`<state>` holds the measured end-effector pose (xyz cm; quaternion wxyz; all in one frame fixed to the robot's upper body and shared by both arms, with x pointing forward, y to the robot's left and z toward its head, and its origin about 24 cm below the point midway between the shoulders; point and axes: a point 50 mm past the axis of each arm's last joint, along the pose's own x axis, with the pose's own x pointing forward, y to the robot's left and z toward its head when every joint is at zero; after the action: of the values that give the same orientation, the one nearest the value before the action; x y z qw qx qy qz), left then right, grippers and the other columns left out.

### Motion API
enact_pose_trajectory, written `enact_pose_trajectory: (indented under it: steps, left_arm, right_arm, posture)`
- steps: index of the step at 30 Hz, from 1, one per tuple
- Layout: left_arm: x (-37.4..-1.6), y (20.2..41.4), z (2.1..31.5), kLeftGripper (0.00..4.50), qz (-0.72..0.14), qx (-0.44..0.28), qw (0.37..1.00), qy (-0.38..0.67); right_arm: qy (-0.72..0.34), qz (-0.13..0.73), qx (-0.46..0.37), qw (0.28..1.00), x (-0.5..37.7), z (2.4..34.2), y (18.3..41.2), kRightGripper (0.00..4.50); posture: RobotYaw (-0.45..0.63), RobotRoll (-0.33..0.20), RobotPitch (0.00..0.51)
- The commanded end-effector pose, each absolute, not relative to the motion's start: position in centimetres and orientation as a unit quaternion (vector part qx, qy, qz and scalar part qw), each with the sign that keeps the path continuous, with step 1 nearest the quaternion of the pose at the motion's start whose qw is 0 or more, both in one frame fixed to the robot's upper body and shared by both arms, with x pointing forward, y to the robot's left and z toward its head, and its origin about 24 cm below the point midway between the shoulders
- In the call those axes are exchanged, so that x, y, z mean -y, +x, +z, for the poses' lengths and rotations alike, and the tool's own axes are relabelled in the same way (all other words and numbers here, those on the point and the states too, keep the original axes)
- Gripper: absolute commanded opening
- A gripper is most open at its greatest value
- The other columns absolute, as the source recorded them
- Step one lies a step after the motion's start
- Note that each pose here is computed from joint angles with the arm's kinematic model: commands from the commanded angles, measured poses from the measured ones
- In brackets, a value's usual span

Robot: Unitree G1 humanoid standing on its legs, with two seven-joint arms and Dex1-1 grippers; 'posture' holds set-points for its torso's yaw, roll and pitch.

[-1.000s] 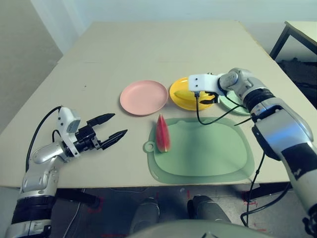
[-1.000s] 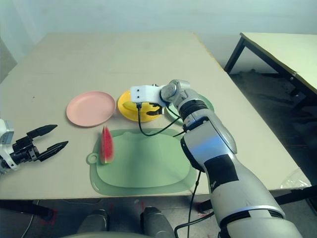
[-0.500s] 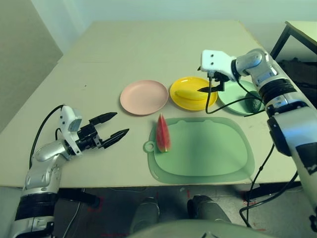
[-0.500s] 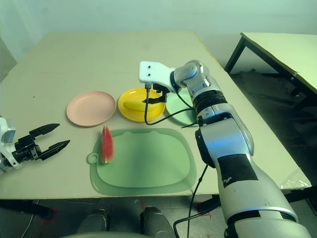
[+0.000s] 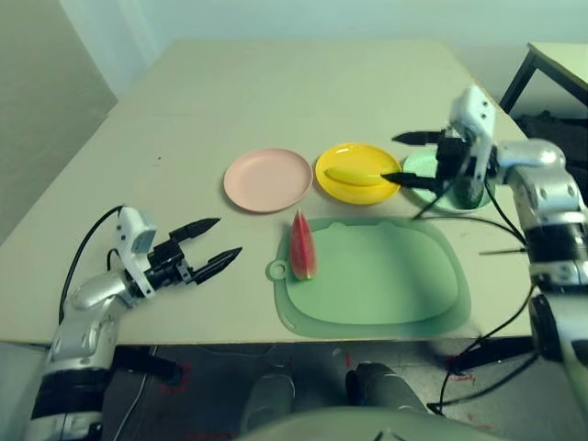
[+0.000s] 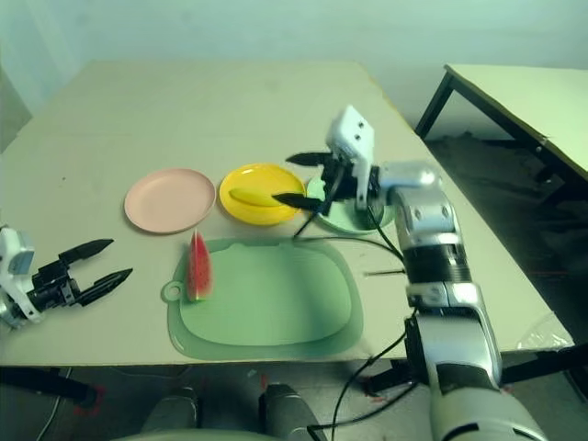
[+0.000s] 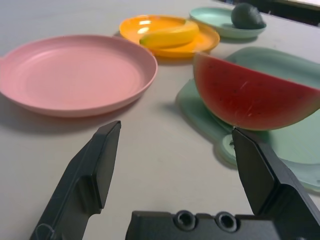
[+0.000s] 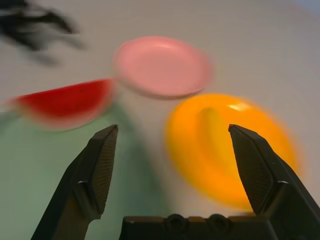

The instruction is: Place the fruits into color-matched plates.

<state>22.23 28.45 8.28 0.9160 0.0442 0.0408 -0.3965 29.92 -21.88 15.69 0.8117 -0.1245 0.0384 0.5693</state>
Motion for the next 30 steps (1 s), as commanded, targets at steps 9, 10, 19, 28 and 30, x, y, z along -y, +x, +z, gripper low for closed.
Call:
enact_pose_trajectory:
  steps: [9, 10, 19, 28, 30]
  left_arm:
    - [-28.0, 22.4, 8.0, 4.5, -0.407, -0.045, 0.911, 0.053]
    - [-28.0, 22.4, 8.0, 4.5, -0.407, -0.045, 0.911, 0.053]
    - [-27.9, 22.4, 7.9, 4.5, -0.411, -0.047, 0.909, 0.05]
    - [-27.8, 22.7, 8.1, 4.5, -0.418, -0.046, 0.905, 0.056]
    - [-28.0, 22.6, 8.2, 4.5, -0.417, -0.048, 0.905, 0.061]
  right_arm:
    - [-0.045, 0.633, 0.03, 0.772, 24.1, 13.1, 24.7, 4.46]
    - [-0.042, 0.633, 0.036, 0.772, 24.1, 13.1, 24.4, 4.46]
    - [-0.039, 0.626, 0.015, 0.779, 26.0, 10.6, 22.6, 4.46]
    - [-0.096, 0.558, 0.034, 0.823, 28.2, 7.7, 24.7, 4.46]
    - [-0.117, 0.565, 0.029, 0.816, 28.2, 7.1, 24.7, 4.46]
  posture:
    - [-0.01, 0.0, 0.041]
    - [-0.01, 0.0, 0.041]
    - [-0.03, 0.0, 0.045]
    - [-0.02, 0.0, 0.049]
    - [-0.02, 0.0, 0.051]
